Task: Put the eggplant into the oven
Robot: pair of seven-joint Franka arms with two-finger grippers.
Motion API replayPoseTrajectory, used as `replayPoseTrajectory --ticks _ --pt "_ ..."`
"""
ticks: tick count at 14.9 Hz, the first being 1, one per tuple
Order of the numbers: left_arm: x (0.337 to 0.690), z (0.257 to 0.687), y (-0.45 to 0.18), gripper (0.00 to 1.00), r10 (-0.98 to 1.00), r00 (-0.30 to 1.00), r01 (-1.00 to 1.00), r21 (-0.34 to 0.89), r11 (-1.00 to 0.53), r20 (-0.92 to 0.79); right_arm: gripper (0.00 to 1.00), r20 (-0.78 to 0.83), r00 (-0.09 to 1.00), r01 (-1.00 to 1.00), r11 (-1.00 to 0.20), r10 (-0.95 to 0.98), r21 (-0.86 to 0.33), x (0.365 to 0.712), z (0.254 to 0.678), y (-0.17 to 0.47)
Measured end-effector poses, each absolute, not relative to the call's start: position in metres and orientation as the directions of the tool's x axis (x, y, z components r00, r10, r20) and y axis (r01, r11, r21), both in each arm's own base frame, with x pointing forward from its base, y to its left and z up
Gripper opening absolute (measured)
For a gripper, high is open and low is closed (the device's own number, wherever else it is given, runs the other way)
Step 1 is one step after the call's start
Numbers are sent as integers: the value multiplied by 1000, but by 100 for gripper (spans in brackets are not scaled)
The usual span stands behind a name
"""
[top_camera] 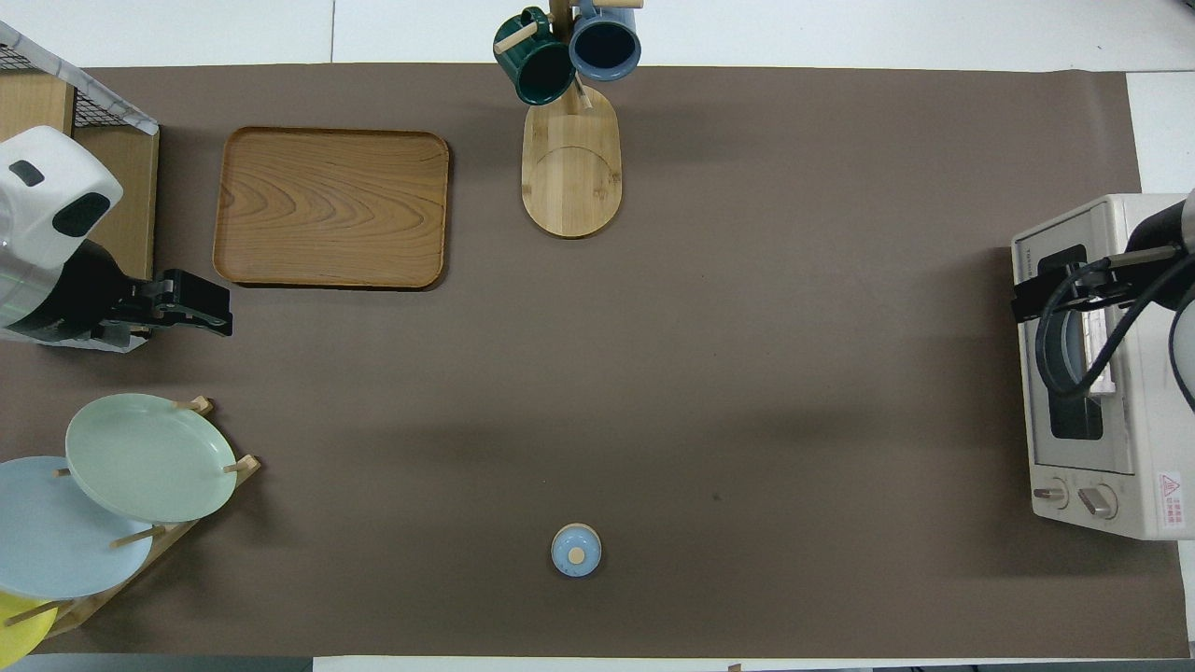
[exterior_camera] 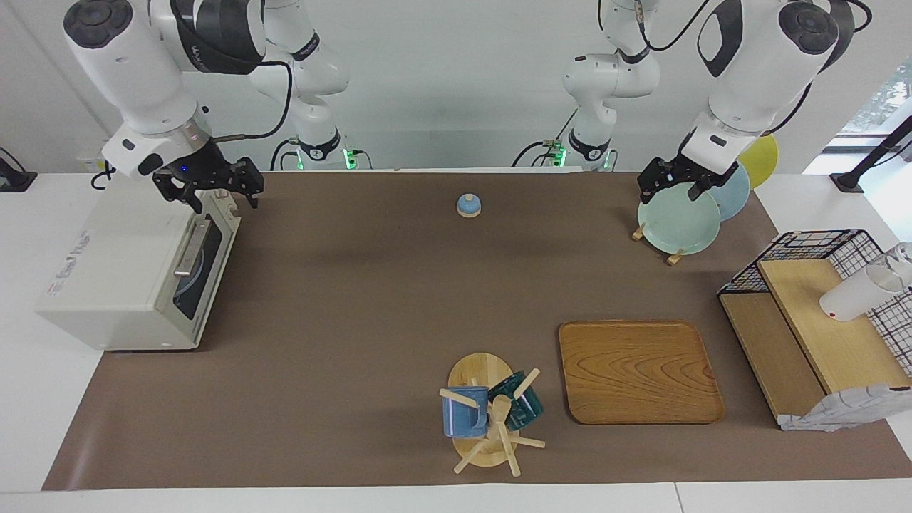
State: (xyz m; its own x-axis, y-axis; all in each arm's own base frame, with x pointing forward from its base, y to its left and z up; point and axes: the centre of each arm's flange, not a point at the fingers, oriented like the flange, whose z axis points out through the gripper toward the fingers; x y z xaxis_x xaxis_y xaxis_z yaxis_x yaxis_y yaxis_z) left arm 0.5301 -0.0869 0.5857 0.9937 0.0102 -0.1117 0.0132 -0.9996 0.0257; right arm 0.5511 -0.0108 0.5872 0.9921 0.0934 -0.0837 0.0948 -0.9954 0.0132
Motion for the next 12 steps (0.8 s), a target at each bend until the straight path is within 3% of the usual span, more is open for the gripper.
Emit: replayPoseTrajectory --ticks 12 --pt "530 586 -87 100 10 994 13 26 -1000 -112 100 -73 994 77 -997 76 15 552 592 -18"
